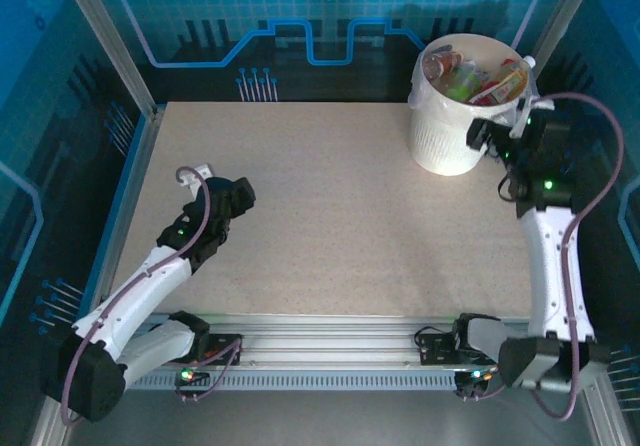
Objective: Put the plastic bottles in the bin
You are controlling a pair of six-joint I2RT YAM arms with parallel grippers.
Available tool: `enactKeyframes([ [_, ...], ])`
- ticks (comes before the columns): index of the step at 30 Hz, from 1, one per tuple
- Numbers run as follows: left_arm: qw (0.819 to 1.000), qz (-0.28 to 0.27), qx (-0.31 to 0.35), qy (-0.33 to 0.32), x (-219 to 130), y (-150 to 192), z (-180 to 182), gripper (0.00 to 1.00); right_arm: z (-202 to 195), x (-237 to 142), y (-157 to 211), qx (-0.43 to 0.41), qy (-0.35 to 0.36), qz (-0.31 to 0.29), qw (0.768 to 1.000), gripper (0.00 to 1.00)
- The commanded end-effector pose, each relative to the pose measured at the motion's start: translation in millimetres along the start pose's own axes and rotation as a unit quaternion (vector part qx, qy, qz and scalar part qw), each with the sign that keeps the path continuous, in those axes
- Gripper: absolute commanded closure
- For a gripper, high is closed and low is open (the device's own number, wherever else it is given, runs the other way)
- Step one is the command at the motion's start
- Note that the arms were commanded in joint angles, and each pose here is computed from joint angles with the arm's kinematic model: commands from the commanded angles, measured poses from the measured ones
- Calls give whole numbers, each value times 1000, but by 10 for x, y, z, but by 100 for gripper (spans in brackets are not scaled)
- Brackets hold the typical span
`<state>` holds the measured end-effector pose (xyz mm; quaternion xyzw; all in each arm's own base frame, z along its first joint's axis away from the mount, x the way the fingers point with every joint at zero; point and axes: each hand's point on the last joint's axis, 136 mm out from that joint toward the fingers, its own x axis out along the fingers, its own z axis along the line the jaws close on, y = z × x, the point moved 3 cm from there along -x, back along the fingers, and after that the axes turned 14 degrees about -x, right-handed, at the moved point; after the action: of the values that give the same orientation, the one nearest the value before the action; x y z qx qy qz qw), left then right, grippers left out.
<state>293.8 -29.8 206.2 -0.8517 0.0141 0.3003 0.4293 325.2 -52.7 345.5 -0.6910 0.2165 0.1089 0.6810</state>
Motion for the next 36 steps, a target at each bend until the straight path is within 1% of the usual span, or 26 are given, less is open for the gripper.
enactKeyframes([
  [1, 991, -77, 66, -81, 11, -315, 297, 1, 57, 142, 308, -18, -10, -14, 1000, 0],
  [5, 989, -94, 73, -92, 167, -325, 505, 1, 217, 435, 998, -27, -57, 28, 998, 0],
  [9, 987, -107, 86, -79, 375, -259, 653, 1, 302, 797, 1491, -18, -77, 66, 995, 0],
  [11, 990, -94, 89, -59, 508, -194, 700, 1, 340, 976, 1687, -9, -85, 82, 993, 0],
  [14, 994, -65, 82, -37, 711, -105, 770, 1, 447, 1188, 1873, -32, -92, 91, 991, 0],
  [17, 997, -34, 72, -13, 899, -30, 764, 1, 591, 1338, 1950, -77, -96, 89, 988, 0],
  [19, 997, -27, 71, 9, 982, -9, 696, 1, 686, 1409, 1927, -91, -109, 86, 986, 0],
  [22, 996, -39, 72, 36, 1105, -6, 612, 1, 801, 1475, 1817, -122, -114, 47, 985, 0],
  [24, 994, -39, 87, 57, 1160, -10, 530, 1, 878, 1492, 1797, -152, -115, 34, 981, 0],
  [27, 989, -39, 112, 94, 1230, 48, 430, 1, 1023, 1466, 1830, -185, -134, 9, 974, 0],
  [28, 985, -17, 128, 117, 1223, 135, 370, 1, 1068, 1428, 1842, -194, -143, -3, 970, 0],
  [29, 979, -18, 142, 143, 1213, 192, 311, 1, 1088, 1381, 1861, -201, -145, -14, 969, 0],
  [30, 976, -15, 154, 153, 1222, 289, 309, 1, 1096, 1344, 1865, -201, -145, -29, 968, 0],
  [32, 966, -45, 183, 179, 1182, 383, 242, 1, 1060, 1306, 1951, -194, -138, -50, 970, 0],
  [33, 967, -44, 186, 166, 1175, 396, 249, 1, 1025, 1321, 1958, -189, -124, -62, 972, 0],
  [34, 971, -55, 181, 149, 1208, 353, 268, 1, 965, 1337, 1949, -179, -105, -53, 977, 0],
  [36, 977, -66, 165, 122, 1221, 300, 345, 1, 947, 1343, 1955, -175, -104, -51, 978, 0],
])
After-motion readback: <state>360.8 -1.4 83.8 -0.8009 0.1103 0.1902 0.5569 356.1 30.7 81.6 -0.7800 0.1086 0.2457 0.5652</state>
